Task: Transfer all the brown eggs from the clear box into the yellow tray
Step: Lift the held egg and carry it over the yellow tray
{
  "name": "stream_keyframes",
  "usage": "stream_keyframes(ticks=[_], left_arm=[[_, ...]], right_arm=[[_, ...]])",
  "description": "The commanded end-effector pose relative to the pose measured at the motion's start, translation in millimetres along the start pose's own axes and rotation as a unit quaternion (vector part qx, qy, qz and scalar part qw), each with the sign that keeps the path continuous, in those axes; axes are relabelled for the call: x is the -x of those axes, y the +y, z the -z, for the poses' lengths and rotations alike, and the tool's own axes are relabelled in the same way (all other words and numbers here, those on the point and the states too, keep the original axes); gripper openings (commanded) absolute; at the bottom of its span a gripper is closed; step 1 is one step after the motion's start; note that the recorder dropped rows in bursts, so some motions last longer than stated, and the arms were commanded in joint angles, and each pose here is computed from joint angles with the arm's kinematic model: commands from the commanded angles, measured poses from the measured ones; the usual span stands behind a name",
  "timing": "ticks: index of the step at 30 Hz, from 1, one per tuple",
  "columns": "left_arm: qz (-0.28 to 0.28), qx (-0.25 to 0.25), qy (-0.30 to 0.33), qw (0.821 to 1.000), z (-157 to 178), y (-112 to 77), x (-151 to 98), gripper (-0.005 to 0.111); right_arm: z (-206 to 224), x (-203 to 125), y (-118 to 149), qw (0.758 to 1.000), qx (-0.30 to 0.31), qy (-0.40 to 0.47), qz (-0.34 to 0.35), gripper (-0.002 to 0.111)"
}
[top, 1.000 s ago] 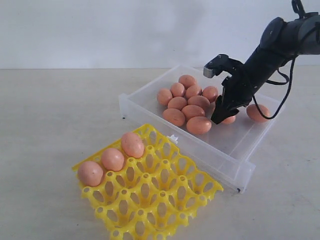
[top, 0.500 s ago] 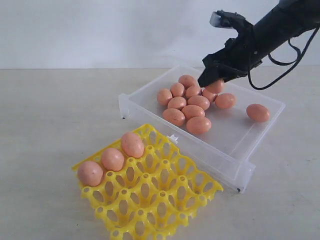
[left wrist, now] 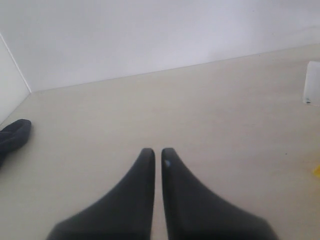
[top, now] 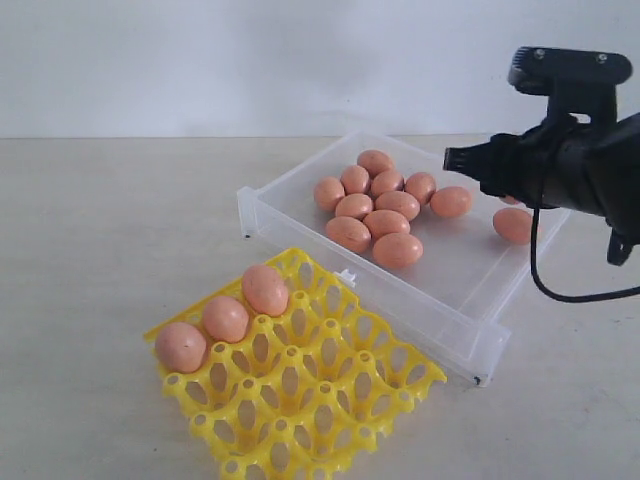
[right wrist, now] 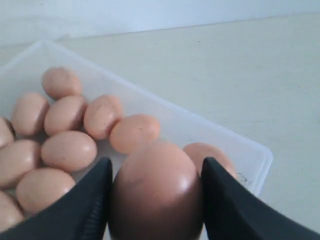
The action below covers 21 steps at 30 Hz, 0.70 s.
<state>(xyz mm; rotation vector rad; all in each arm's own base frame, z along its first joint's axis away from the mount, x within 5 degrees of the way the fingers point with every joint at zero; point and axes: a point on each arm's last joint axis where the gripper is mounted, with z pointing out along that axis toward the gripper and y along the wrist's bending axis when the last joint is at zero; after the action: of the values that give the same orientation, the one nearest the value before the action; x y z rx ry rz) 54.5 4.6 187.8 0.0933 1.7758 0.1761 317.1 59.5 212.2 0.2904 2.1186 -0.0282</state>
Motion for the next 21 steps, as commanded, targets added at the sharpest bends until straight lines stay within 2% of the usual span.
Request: stream_keyframes(ticks=[1,2,3,4,5,6,7,8,9,12,13,15,17,21], left_arm=[[0.002,0.001,0.0,1.0,-0.1,-0.1,-1.0,0.004],[0.002,0.001,0.0,1.0,-0.1,-0.1,-1.0,0.004],[0.002,0.001,0.0,1.0,-0.1,-0.1,-1.0,0.004],[0.002,0.001,0.0,1.0,-0.1,-0.1,-1.0,0.004],[0.002,0.001,0.0,1.0,-0.1,-0.1,-1.0,0.004],[0.002,0.001,0.0,1.0,-0.1,-0.1,-1.0,0.004],[0.002,0.001,0.0,1.0,-0.1,-0.1,-1.0,0.004],[0.002,0.001,0.0,1.0,-0.1,-0.1,-1.0,0.004],[0.002,0.001,0.0,1.0,-0.1,-0.1,-1.0,0.004],[0.002,0.001,0.0,1.0,-0.1,-0.1,-1.0,0.004],[0.002,0.001,0.0,1.0,-0.1,-0.1,-1.0,0.004],[0.002,0.001,0.0,1.0,-0.1,-0.1,-1.0,0.004],[0.002,0.001,0.0,1.0,-0.1,-0.1,-1.0,0.004],[0.002,0.001,0.0,1.0,-0.1,-0.1,-1.0,0.004]], right_arm=[[1.3,9.1,13.5,0.99,0.066,-0.05,-0.117,0.0],[-0.8,17.1,31.6,0.975,0.159,-0.083,-0.134,0.0],[-1.5,21.1,42.4,0.961,0.218,-0.104,-0.135,0.0],[-3.3,29.8,59.3,0.919,0.34,-0.124,-0.158,0.0],[-5.7,33.6,67.5,0.891,0.403,-0.122,-0.172,0.0],[-13.3,35.5,81.1,0.836,0.504,-0.101,-0.19,0.0],[-17.1,35.0,87.4,0.81,0.548,-0.086,-0.189,0.0],[-22.5,29.7,96.5,0.769,0.612,-0.056,-0.175,0.0],[-29.4,20.8,102.6,0.757,0.634,-0.024,-0.153,0.0],[-31.6,-3.5,107.6,0.75,0.657,0.039,-0.063,0.0],[-32.2,-11.8,107.3,0.755,0.653,0.062,-0.021,0.0],[-40.0,-24.1,104.1,0.781,0.615,0.089,0.051,0.0],[-45.7,-35.4,103.0,0.798,0.581,0.106,0.124,0.0],[-49.8,-43.3,106.5,0.812,0.545,0.107,0.177,0.0]])
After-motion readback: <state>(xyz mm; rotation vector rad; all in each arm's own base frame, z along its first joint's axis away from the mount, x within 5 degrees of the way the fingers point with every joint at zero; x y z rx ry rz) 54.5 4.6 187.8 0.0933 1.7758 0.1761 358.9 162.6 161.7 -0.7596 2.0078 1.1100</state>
